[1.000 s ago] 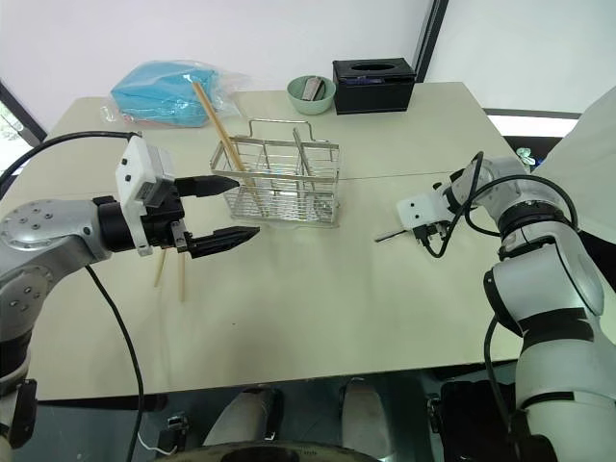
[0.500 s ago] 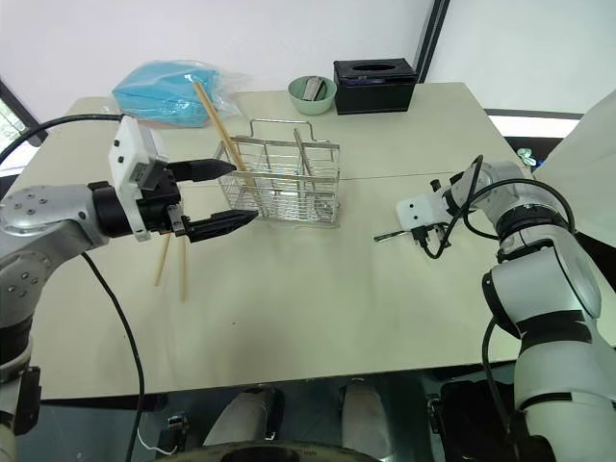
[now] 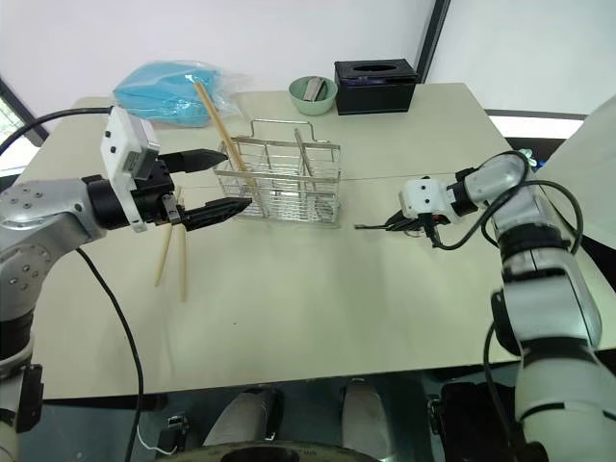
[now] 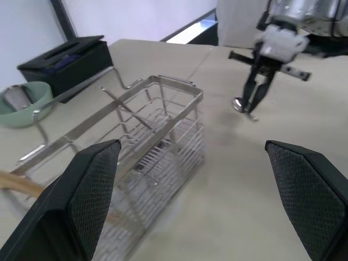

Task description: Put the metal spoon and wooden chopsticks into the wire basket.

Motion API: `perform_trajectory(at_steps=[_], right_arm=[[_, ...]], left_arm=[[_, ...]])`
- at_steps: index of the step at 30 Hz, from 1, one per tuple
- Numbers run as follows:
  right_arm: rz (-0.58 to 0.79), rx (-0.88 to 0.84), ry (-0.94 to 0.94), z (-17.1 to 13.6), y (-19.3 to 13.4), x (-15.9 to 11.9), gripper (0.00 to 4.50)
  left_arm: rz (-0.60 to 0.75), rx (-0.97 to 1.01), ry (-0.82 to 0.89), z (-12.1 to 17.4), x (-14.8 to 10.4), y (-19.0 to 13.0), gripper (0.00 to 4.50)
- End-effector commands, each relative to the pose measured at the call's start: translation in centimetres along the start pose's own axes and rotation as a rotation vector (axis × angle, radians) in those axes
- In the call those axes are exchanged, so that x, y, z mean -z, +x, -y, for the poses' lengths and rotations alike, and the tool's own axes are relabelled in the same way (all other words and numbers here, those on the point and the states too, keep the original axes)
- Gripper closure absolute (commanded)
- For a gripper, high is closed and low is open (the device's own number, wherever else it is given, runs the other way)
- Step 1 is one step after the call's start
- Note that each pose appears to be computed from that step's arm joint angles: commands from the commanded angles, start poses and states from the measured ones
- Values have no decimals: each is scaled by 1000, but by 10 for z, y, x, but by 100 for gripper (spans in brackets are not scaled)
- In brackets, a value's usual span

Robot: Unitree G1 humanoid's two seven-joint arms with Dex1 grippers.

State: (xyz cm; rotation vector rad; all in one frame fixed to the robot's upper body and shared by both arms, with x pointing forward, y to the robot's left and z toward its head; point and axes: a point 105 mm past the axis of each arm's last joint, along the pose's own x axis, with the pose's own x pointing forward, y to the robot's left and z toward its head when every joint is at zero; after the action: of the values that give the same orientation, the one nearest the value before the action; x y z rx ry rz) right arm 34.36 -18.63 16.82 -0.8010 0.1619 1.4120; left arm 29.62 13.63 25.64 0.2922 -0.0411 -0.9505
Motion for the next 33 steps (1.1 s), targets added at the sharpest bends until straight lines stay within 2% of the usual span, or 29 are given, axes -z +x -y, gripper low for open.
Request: perform_trajectory(at_steps=[1, 7, 12, 15, 19, 27, 30, 33], right_arm=[[257, 76, 61, 0, -19, -69, 447], [580, 239, 244, 3, -34, -140, 447], [711, 506, 320, 43, -41, -171, 447], [670, 622, 342, 61, -29, -168, 447], [609, 715, 370, 74, -5, -149, 447], [587, 737, 447, 76, 42, -124, 447], [549, 732, 521, 74, 55, -108, 353], [514, 761, 502, 75, 54, -104, 208]], left_arm=[[40, -42, 62, -13, -15, -6, 0], [60, -50, 77, -25, -18, -2, 0], [76, -28, 81, -27, -19, 4, 0], [85, -18, 81, -26, -19, 7, 0], [92, -11, 81, -24, -20, 9, 0], [98, -22, 82, -20, -22, 9, 0], [99, -34, 85, -19, -25, 6, 0], [95, -51, 80, -20, -25, 2, 0]])
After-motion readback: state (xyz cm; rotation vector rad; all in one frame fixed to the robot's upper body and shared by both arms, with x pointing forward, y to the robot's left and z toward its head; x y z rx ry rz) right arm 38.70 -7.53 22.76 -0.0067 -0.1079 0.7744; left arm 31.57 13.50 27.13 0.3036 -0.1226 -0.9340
